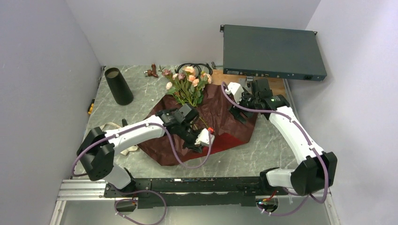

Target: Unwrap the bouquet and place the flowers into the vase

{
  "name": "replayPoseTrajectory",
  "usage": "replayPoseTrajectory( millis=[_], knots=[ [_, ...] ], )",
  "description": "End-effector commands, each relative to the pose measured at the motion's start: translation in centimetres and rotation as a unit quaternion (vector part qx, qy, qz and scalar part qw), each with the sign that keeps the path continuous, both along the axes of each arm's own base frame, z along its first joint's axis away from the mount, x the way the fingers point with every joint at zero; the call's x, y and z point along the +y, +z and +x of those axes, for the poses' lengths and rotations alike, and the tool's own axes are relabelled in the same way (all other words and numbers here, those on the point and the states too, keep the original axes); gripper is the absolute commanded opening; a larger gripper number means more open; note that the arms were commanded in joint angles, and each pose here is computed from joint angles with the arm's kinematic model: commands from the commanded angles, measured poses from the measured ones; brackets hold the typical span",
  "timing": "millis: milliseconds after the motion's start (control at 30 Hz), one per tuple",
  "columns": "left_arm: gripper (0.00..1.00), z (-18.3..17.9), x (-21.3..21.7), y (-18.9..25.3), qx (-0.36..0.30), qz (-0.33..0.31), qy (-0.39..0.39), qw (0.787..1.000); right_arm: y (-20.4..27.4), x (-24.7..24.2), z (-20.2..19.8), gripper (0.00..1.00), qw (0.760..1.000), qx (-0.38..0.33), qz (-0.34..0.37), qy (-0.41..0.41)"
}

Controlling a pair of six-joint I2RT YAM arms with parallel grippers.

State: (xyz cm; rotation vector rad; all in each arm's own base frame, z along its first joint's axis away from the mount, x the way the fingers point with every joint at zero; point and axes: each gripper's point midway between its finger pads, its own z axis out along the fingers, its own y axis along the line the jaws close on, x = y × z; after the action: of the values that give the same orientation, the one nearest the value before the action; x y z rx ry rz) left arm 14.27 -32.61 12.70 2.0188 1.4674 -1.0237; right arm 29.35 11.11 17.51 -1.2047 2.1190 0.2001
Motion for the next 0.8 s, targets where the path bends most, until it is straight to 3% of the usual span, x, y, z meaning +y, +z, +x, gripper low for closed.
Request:
replayPoseTrajectory(
  millis=[0,267,333,367,433,500,767],
  knots=[
    [0.0,-1.4,-0.1,1.6,-0.083,-0.032,-0.071,0.993,1.5,2.7,1.2,0.76,0.998,-0.006,0.034,0.051],
    [0.0,-2.9,-0.5,1.6,-0.119,-0.022,-0.104,0.987,-2.7,7.6,-2.7,0.74,0.988,0.041,0.007,0.148],
    [0.13,-3.3,-0.1,2.6,-0.093,-0.014,-0.093,0.991,-4.5,8.0,-4.6,0.72,0.983,0.067,-0.007,0.173],
    [0.28,-3.6,0.3,3.4,-0.082,-0.017,-0.088,0.993,-5.3,7.9,-5.5,0.72,0.98,0.079,-0.011,0.18],
    [0.46,-3.9,1.2,5.4,-0.068,-0.033,-0.068,0.995,-6.4,7.5,-6.9,0.72,0.978,0.089,-0.013,0.189],
    [0.55,-3.8,2.6,6.9,-0.072,-0.044,-0.041,0.996,-7.1,7.1,-7.7,0.74,0.978,0.083,-0.01,0.192],
    [0.5,1.6,9.1,7.4,-0.015,-0.033,0.111,0.993,-9.9,6.2,-11.1,0.72,0.969,0.09,-0.032,0.229]
  ],
)
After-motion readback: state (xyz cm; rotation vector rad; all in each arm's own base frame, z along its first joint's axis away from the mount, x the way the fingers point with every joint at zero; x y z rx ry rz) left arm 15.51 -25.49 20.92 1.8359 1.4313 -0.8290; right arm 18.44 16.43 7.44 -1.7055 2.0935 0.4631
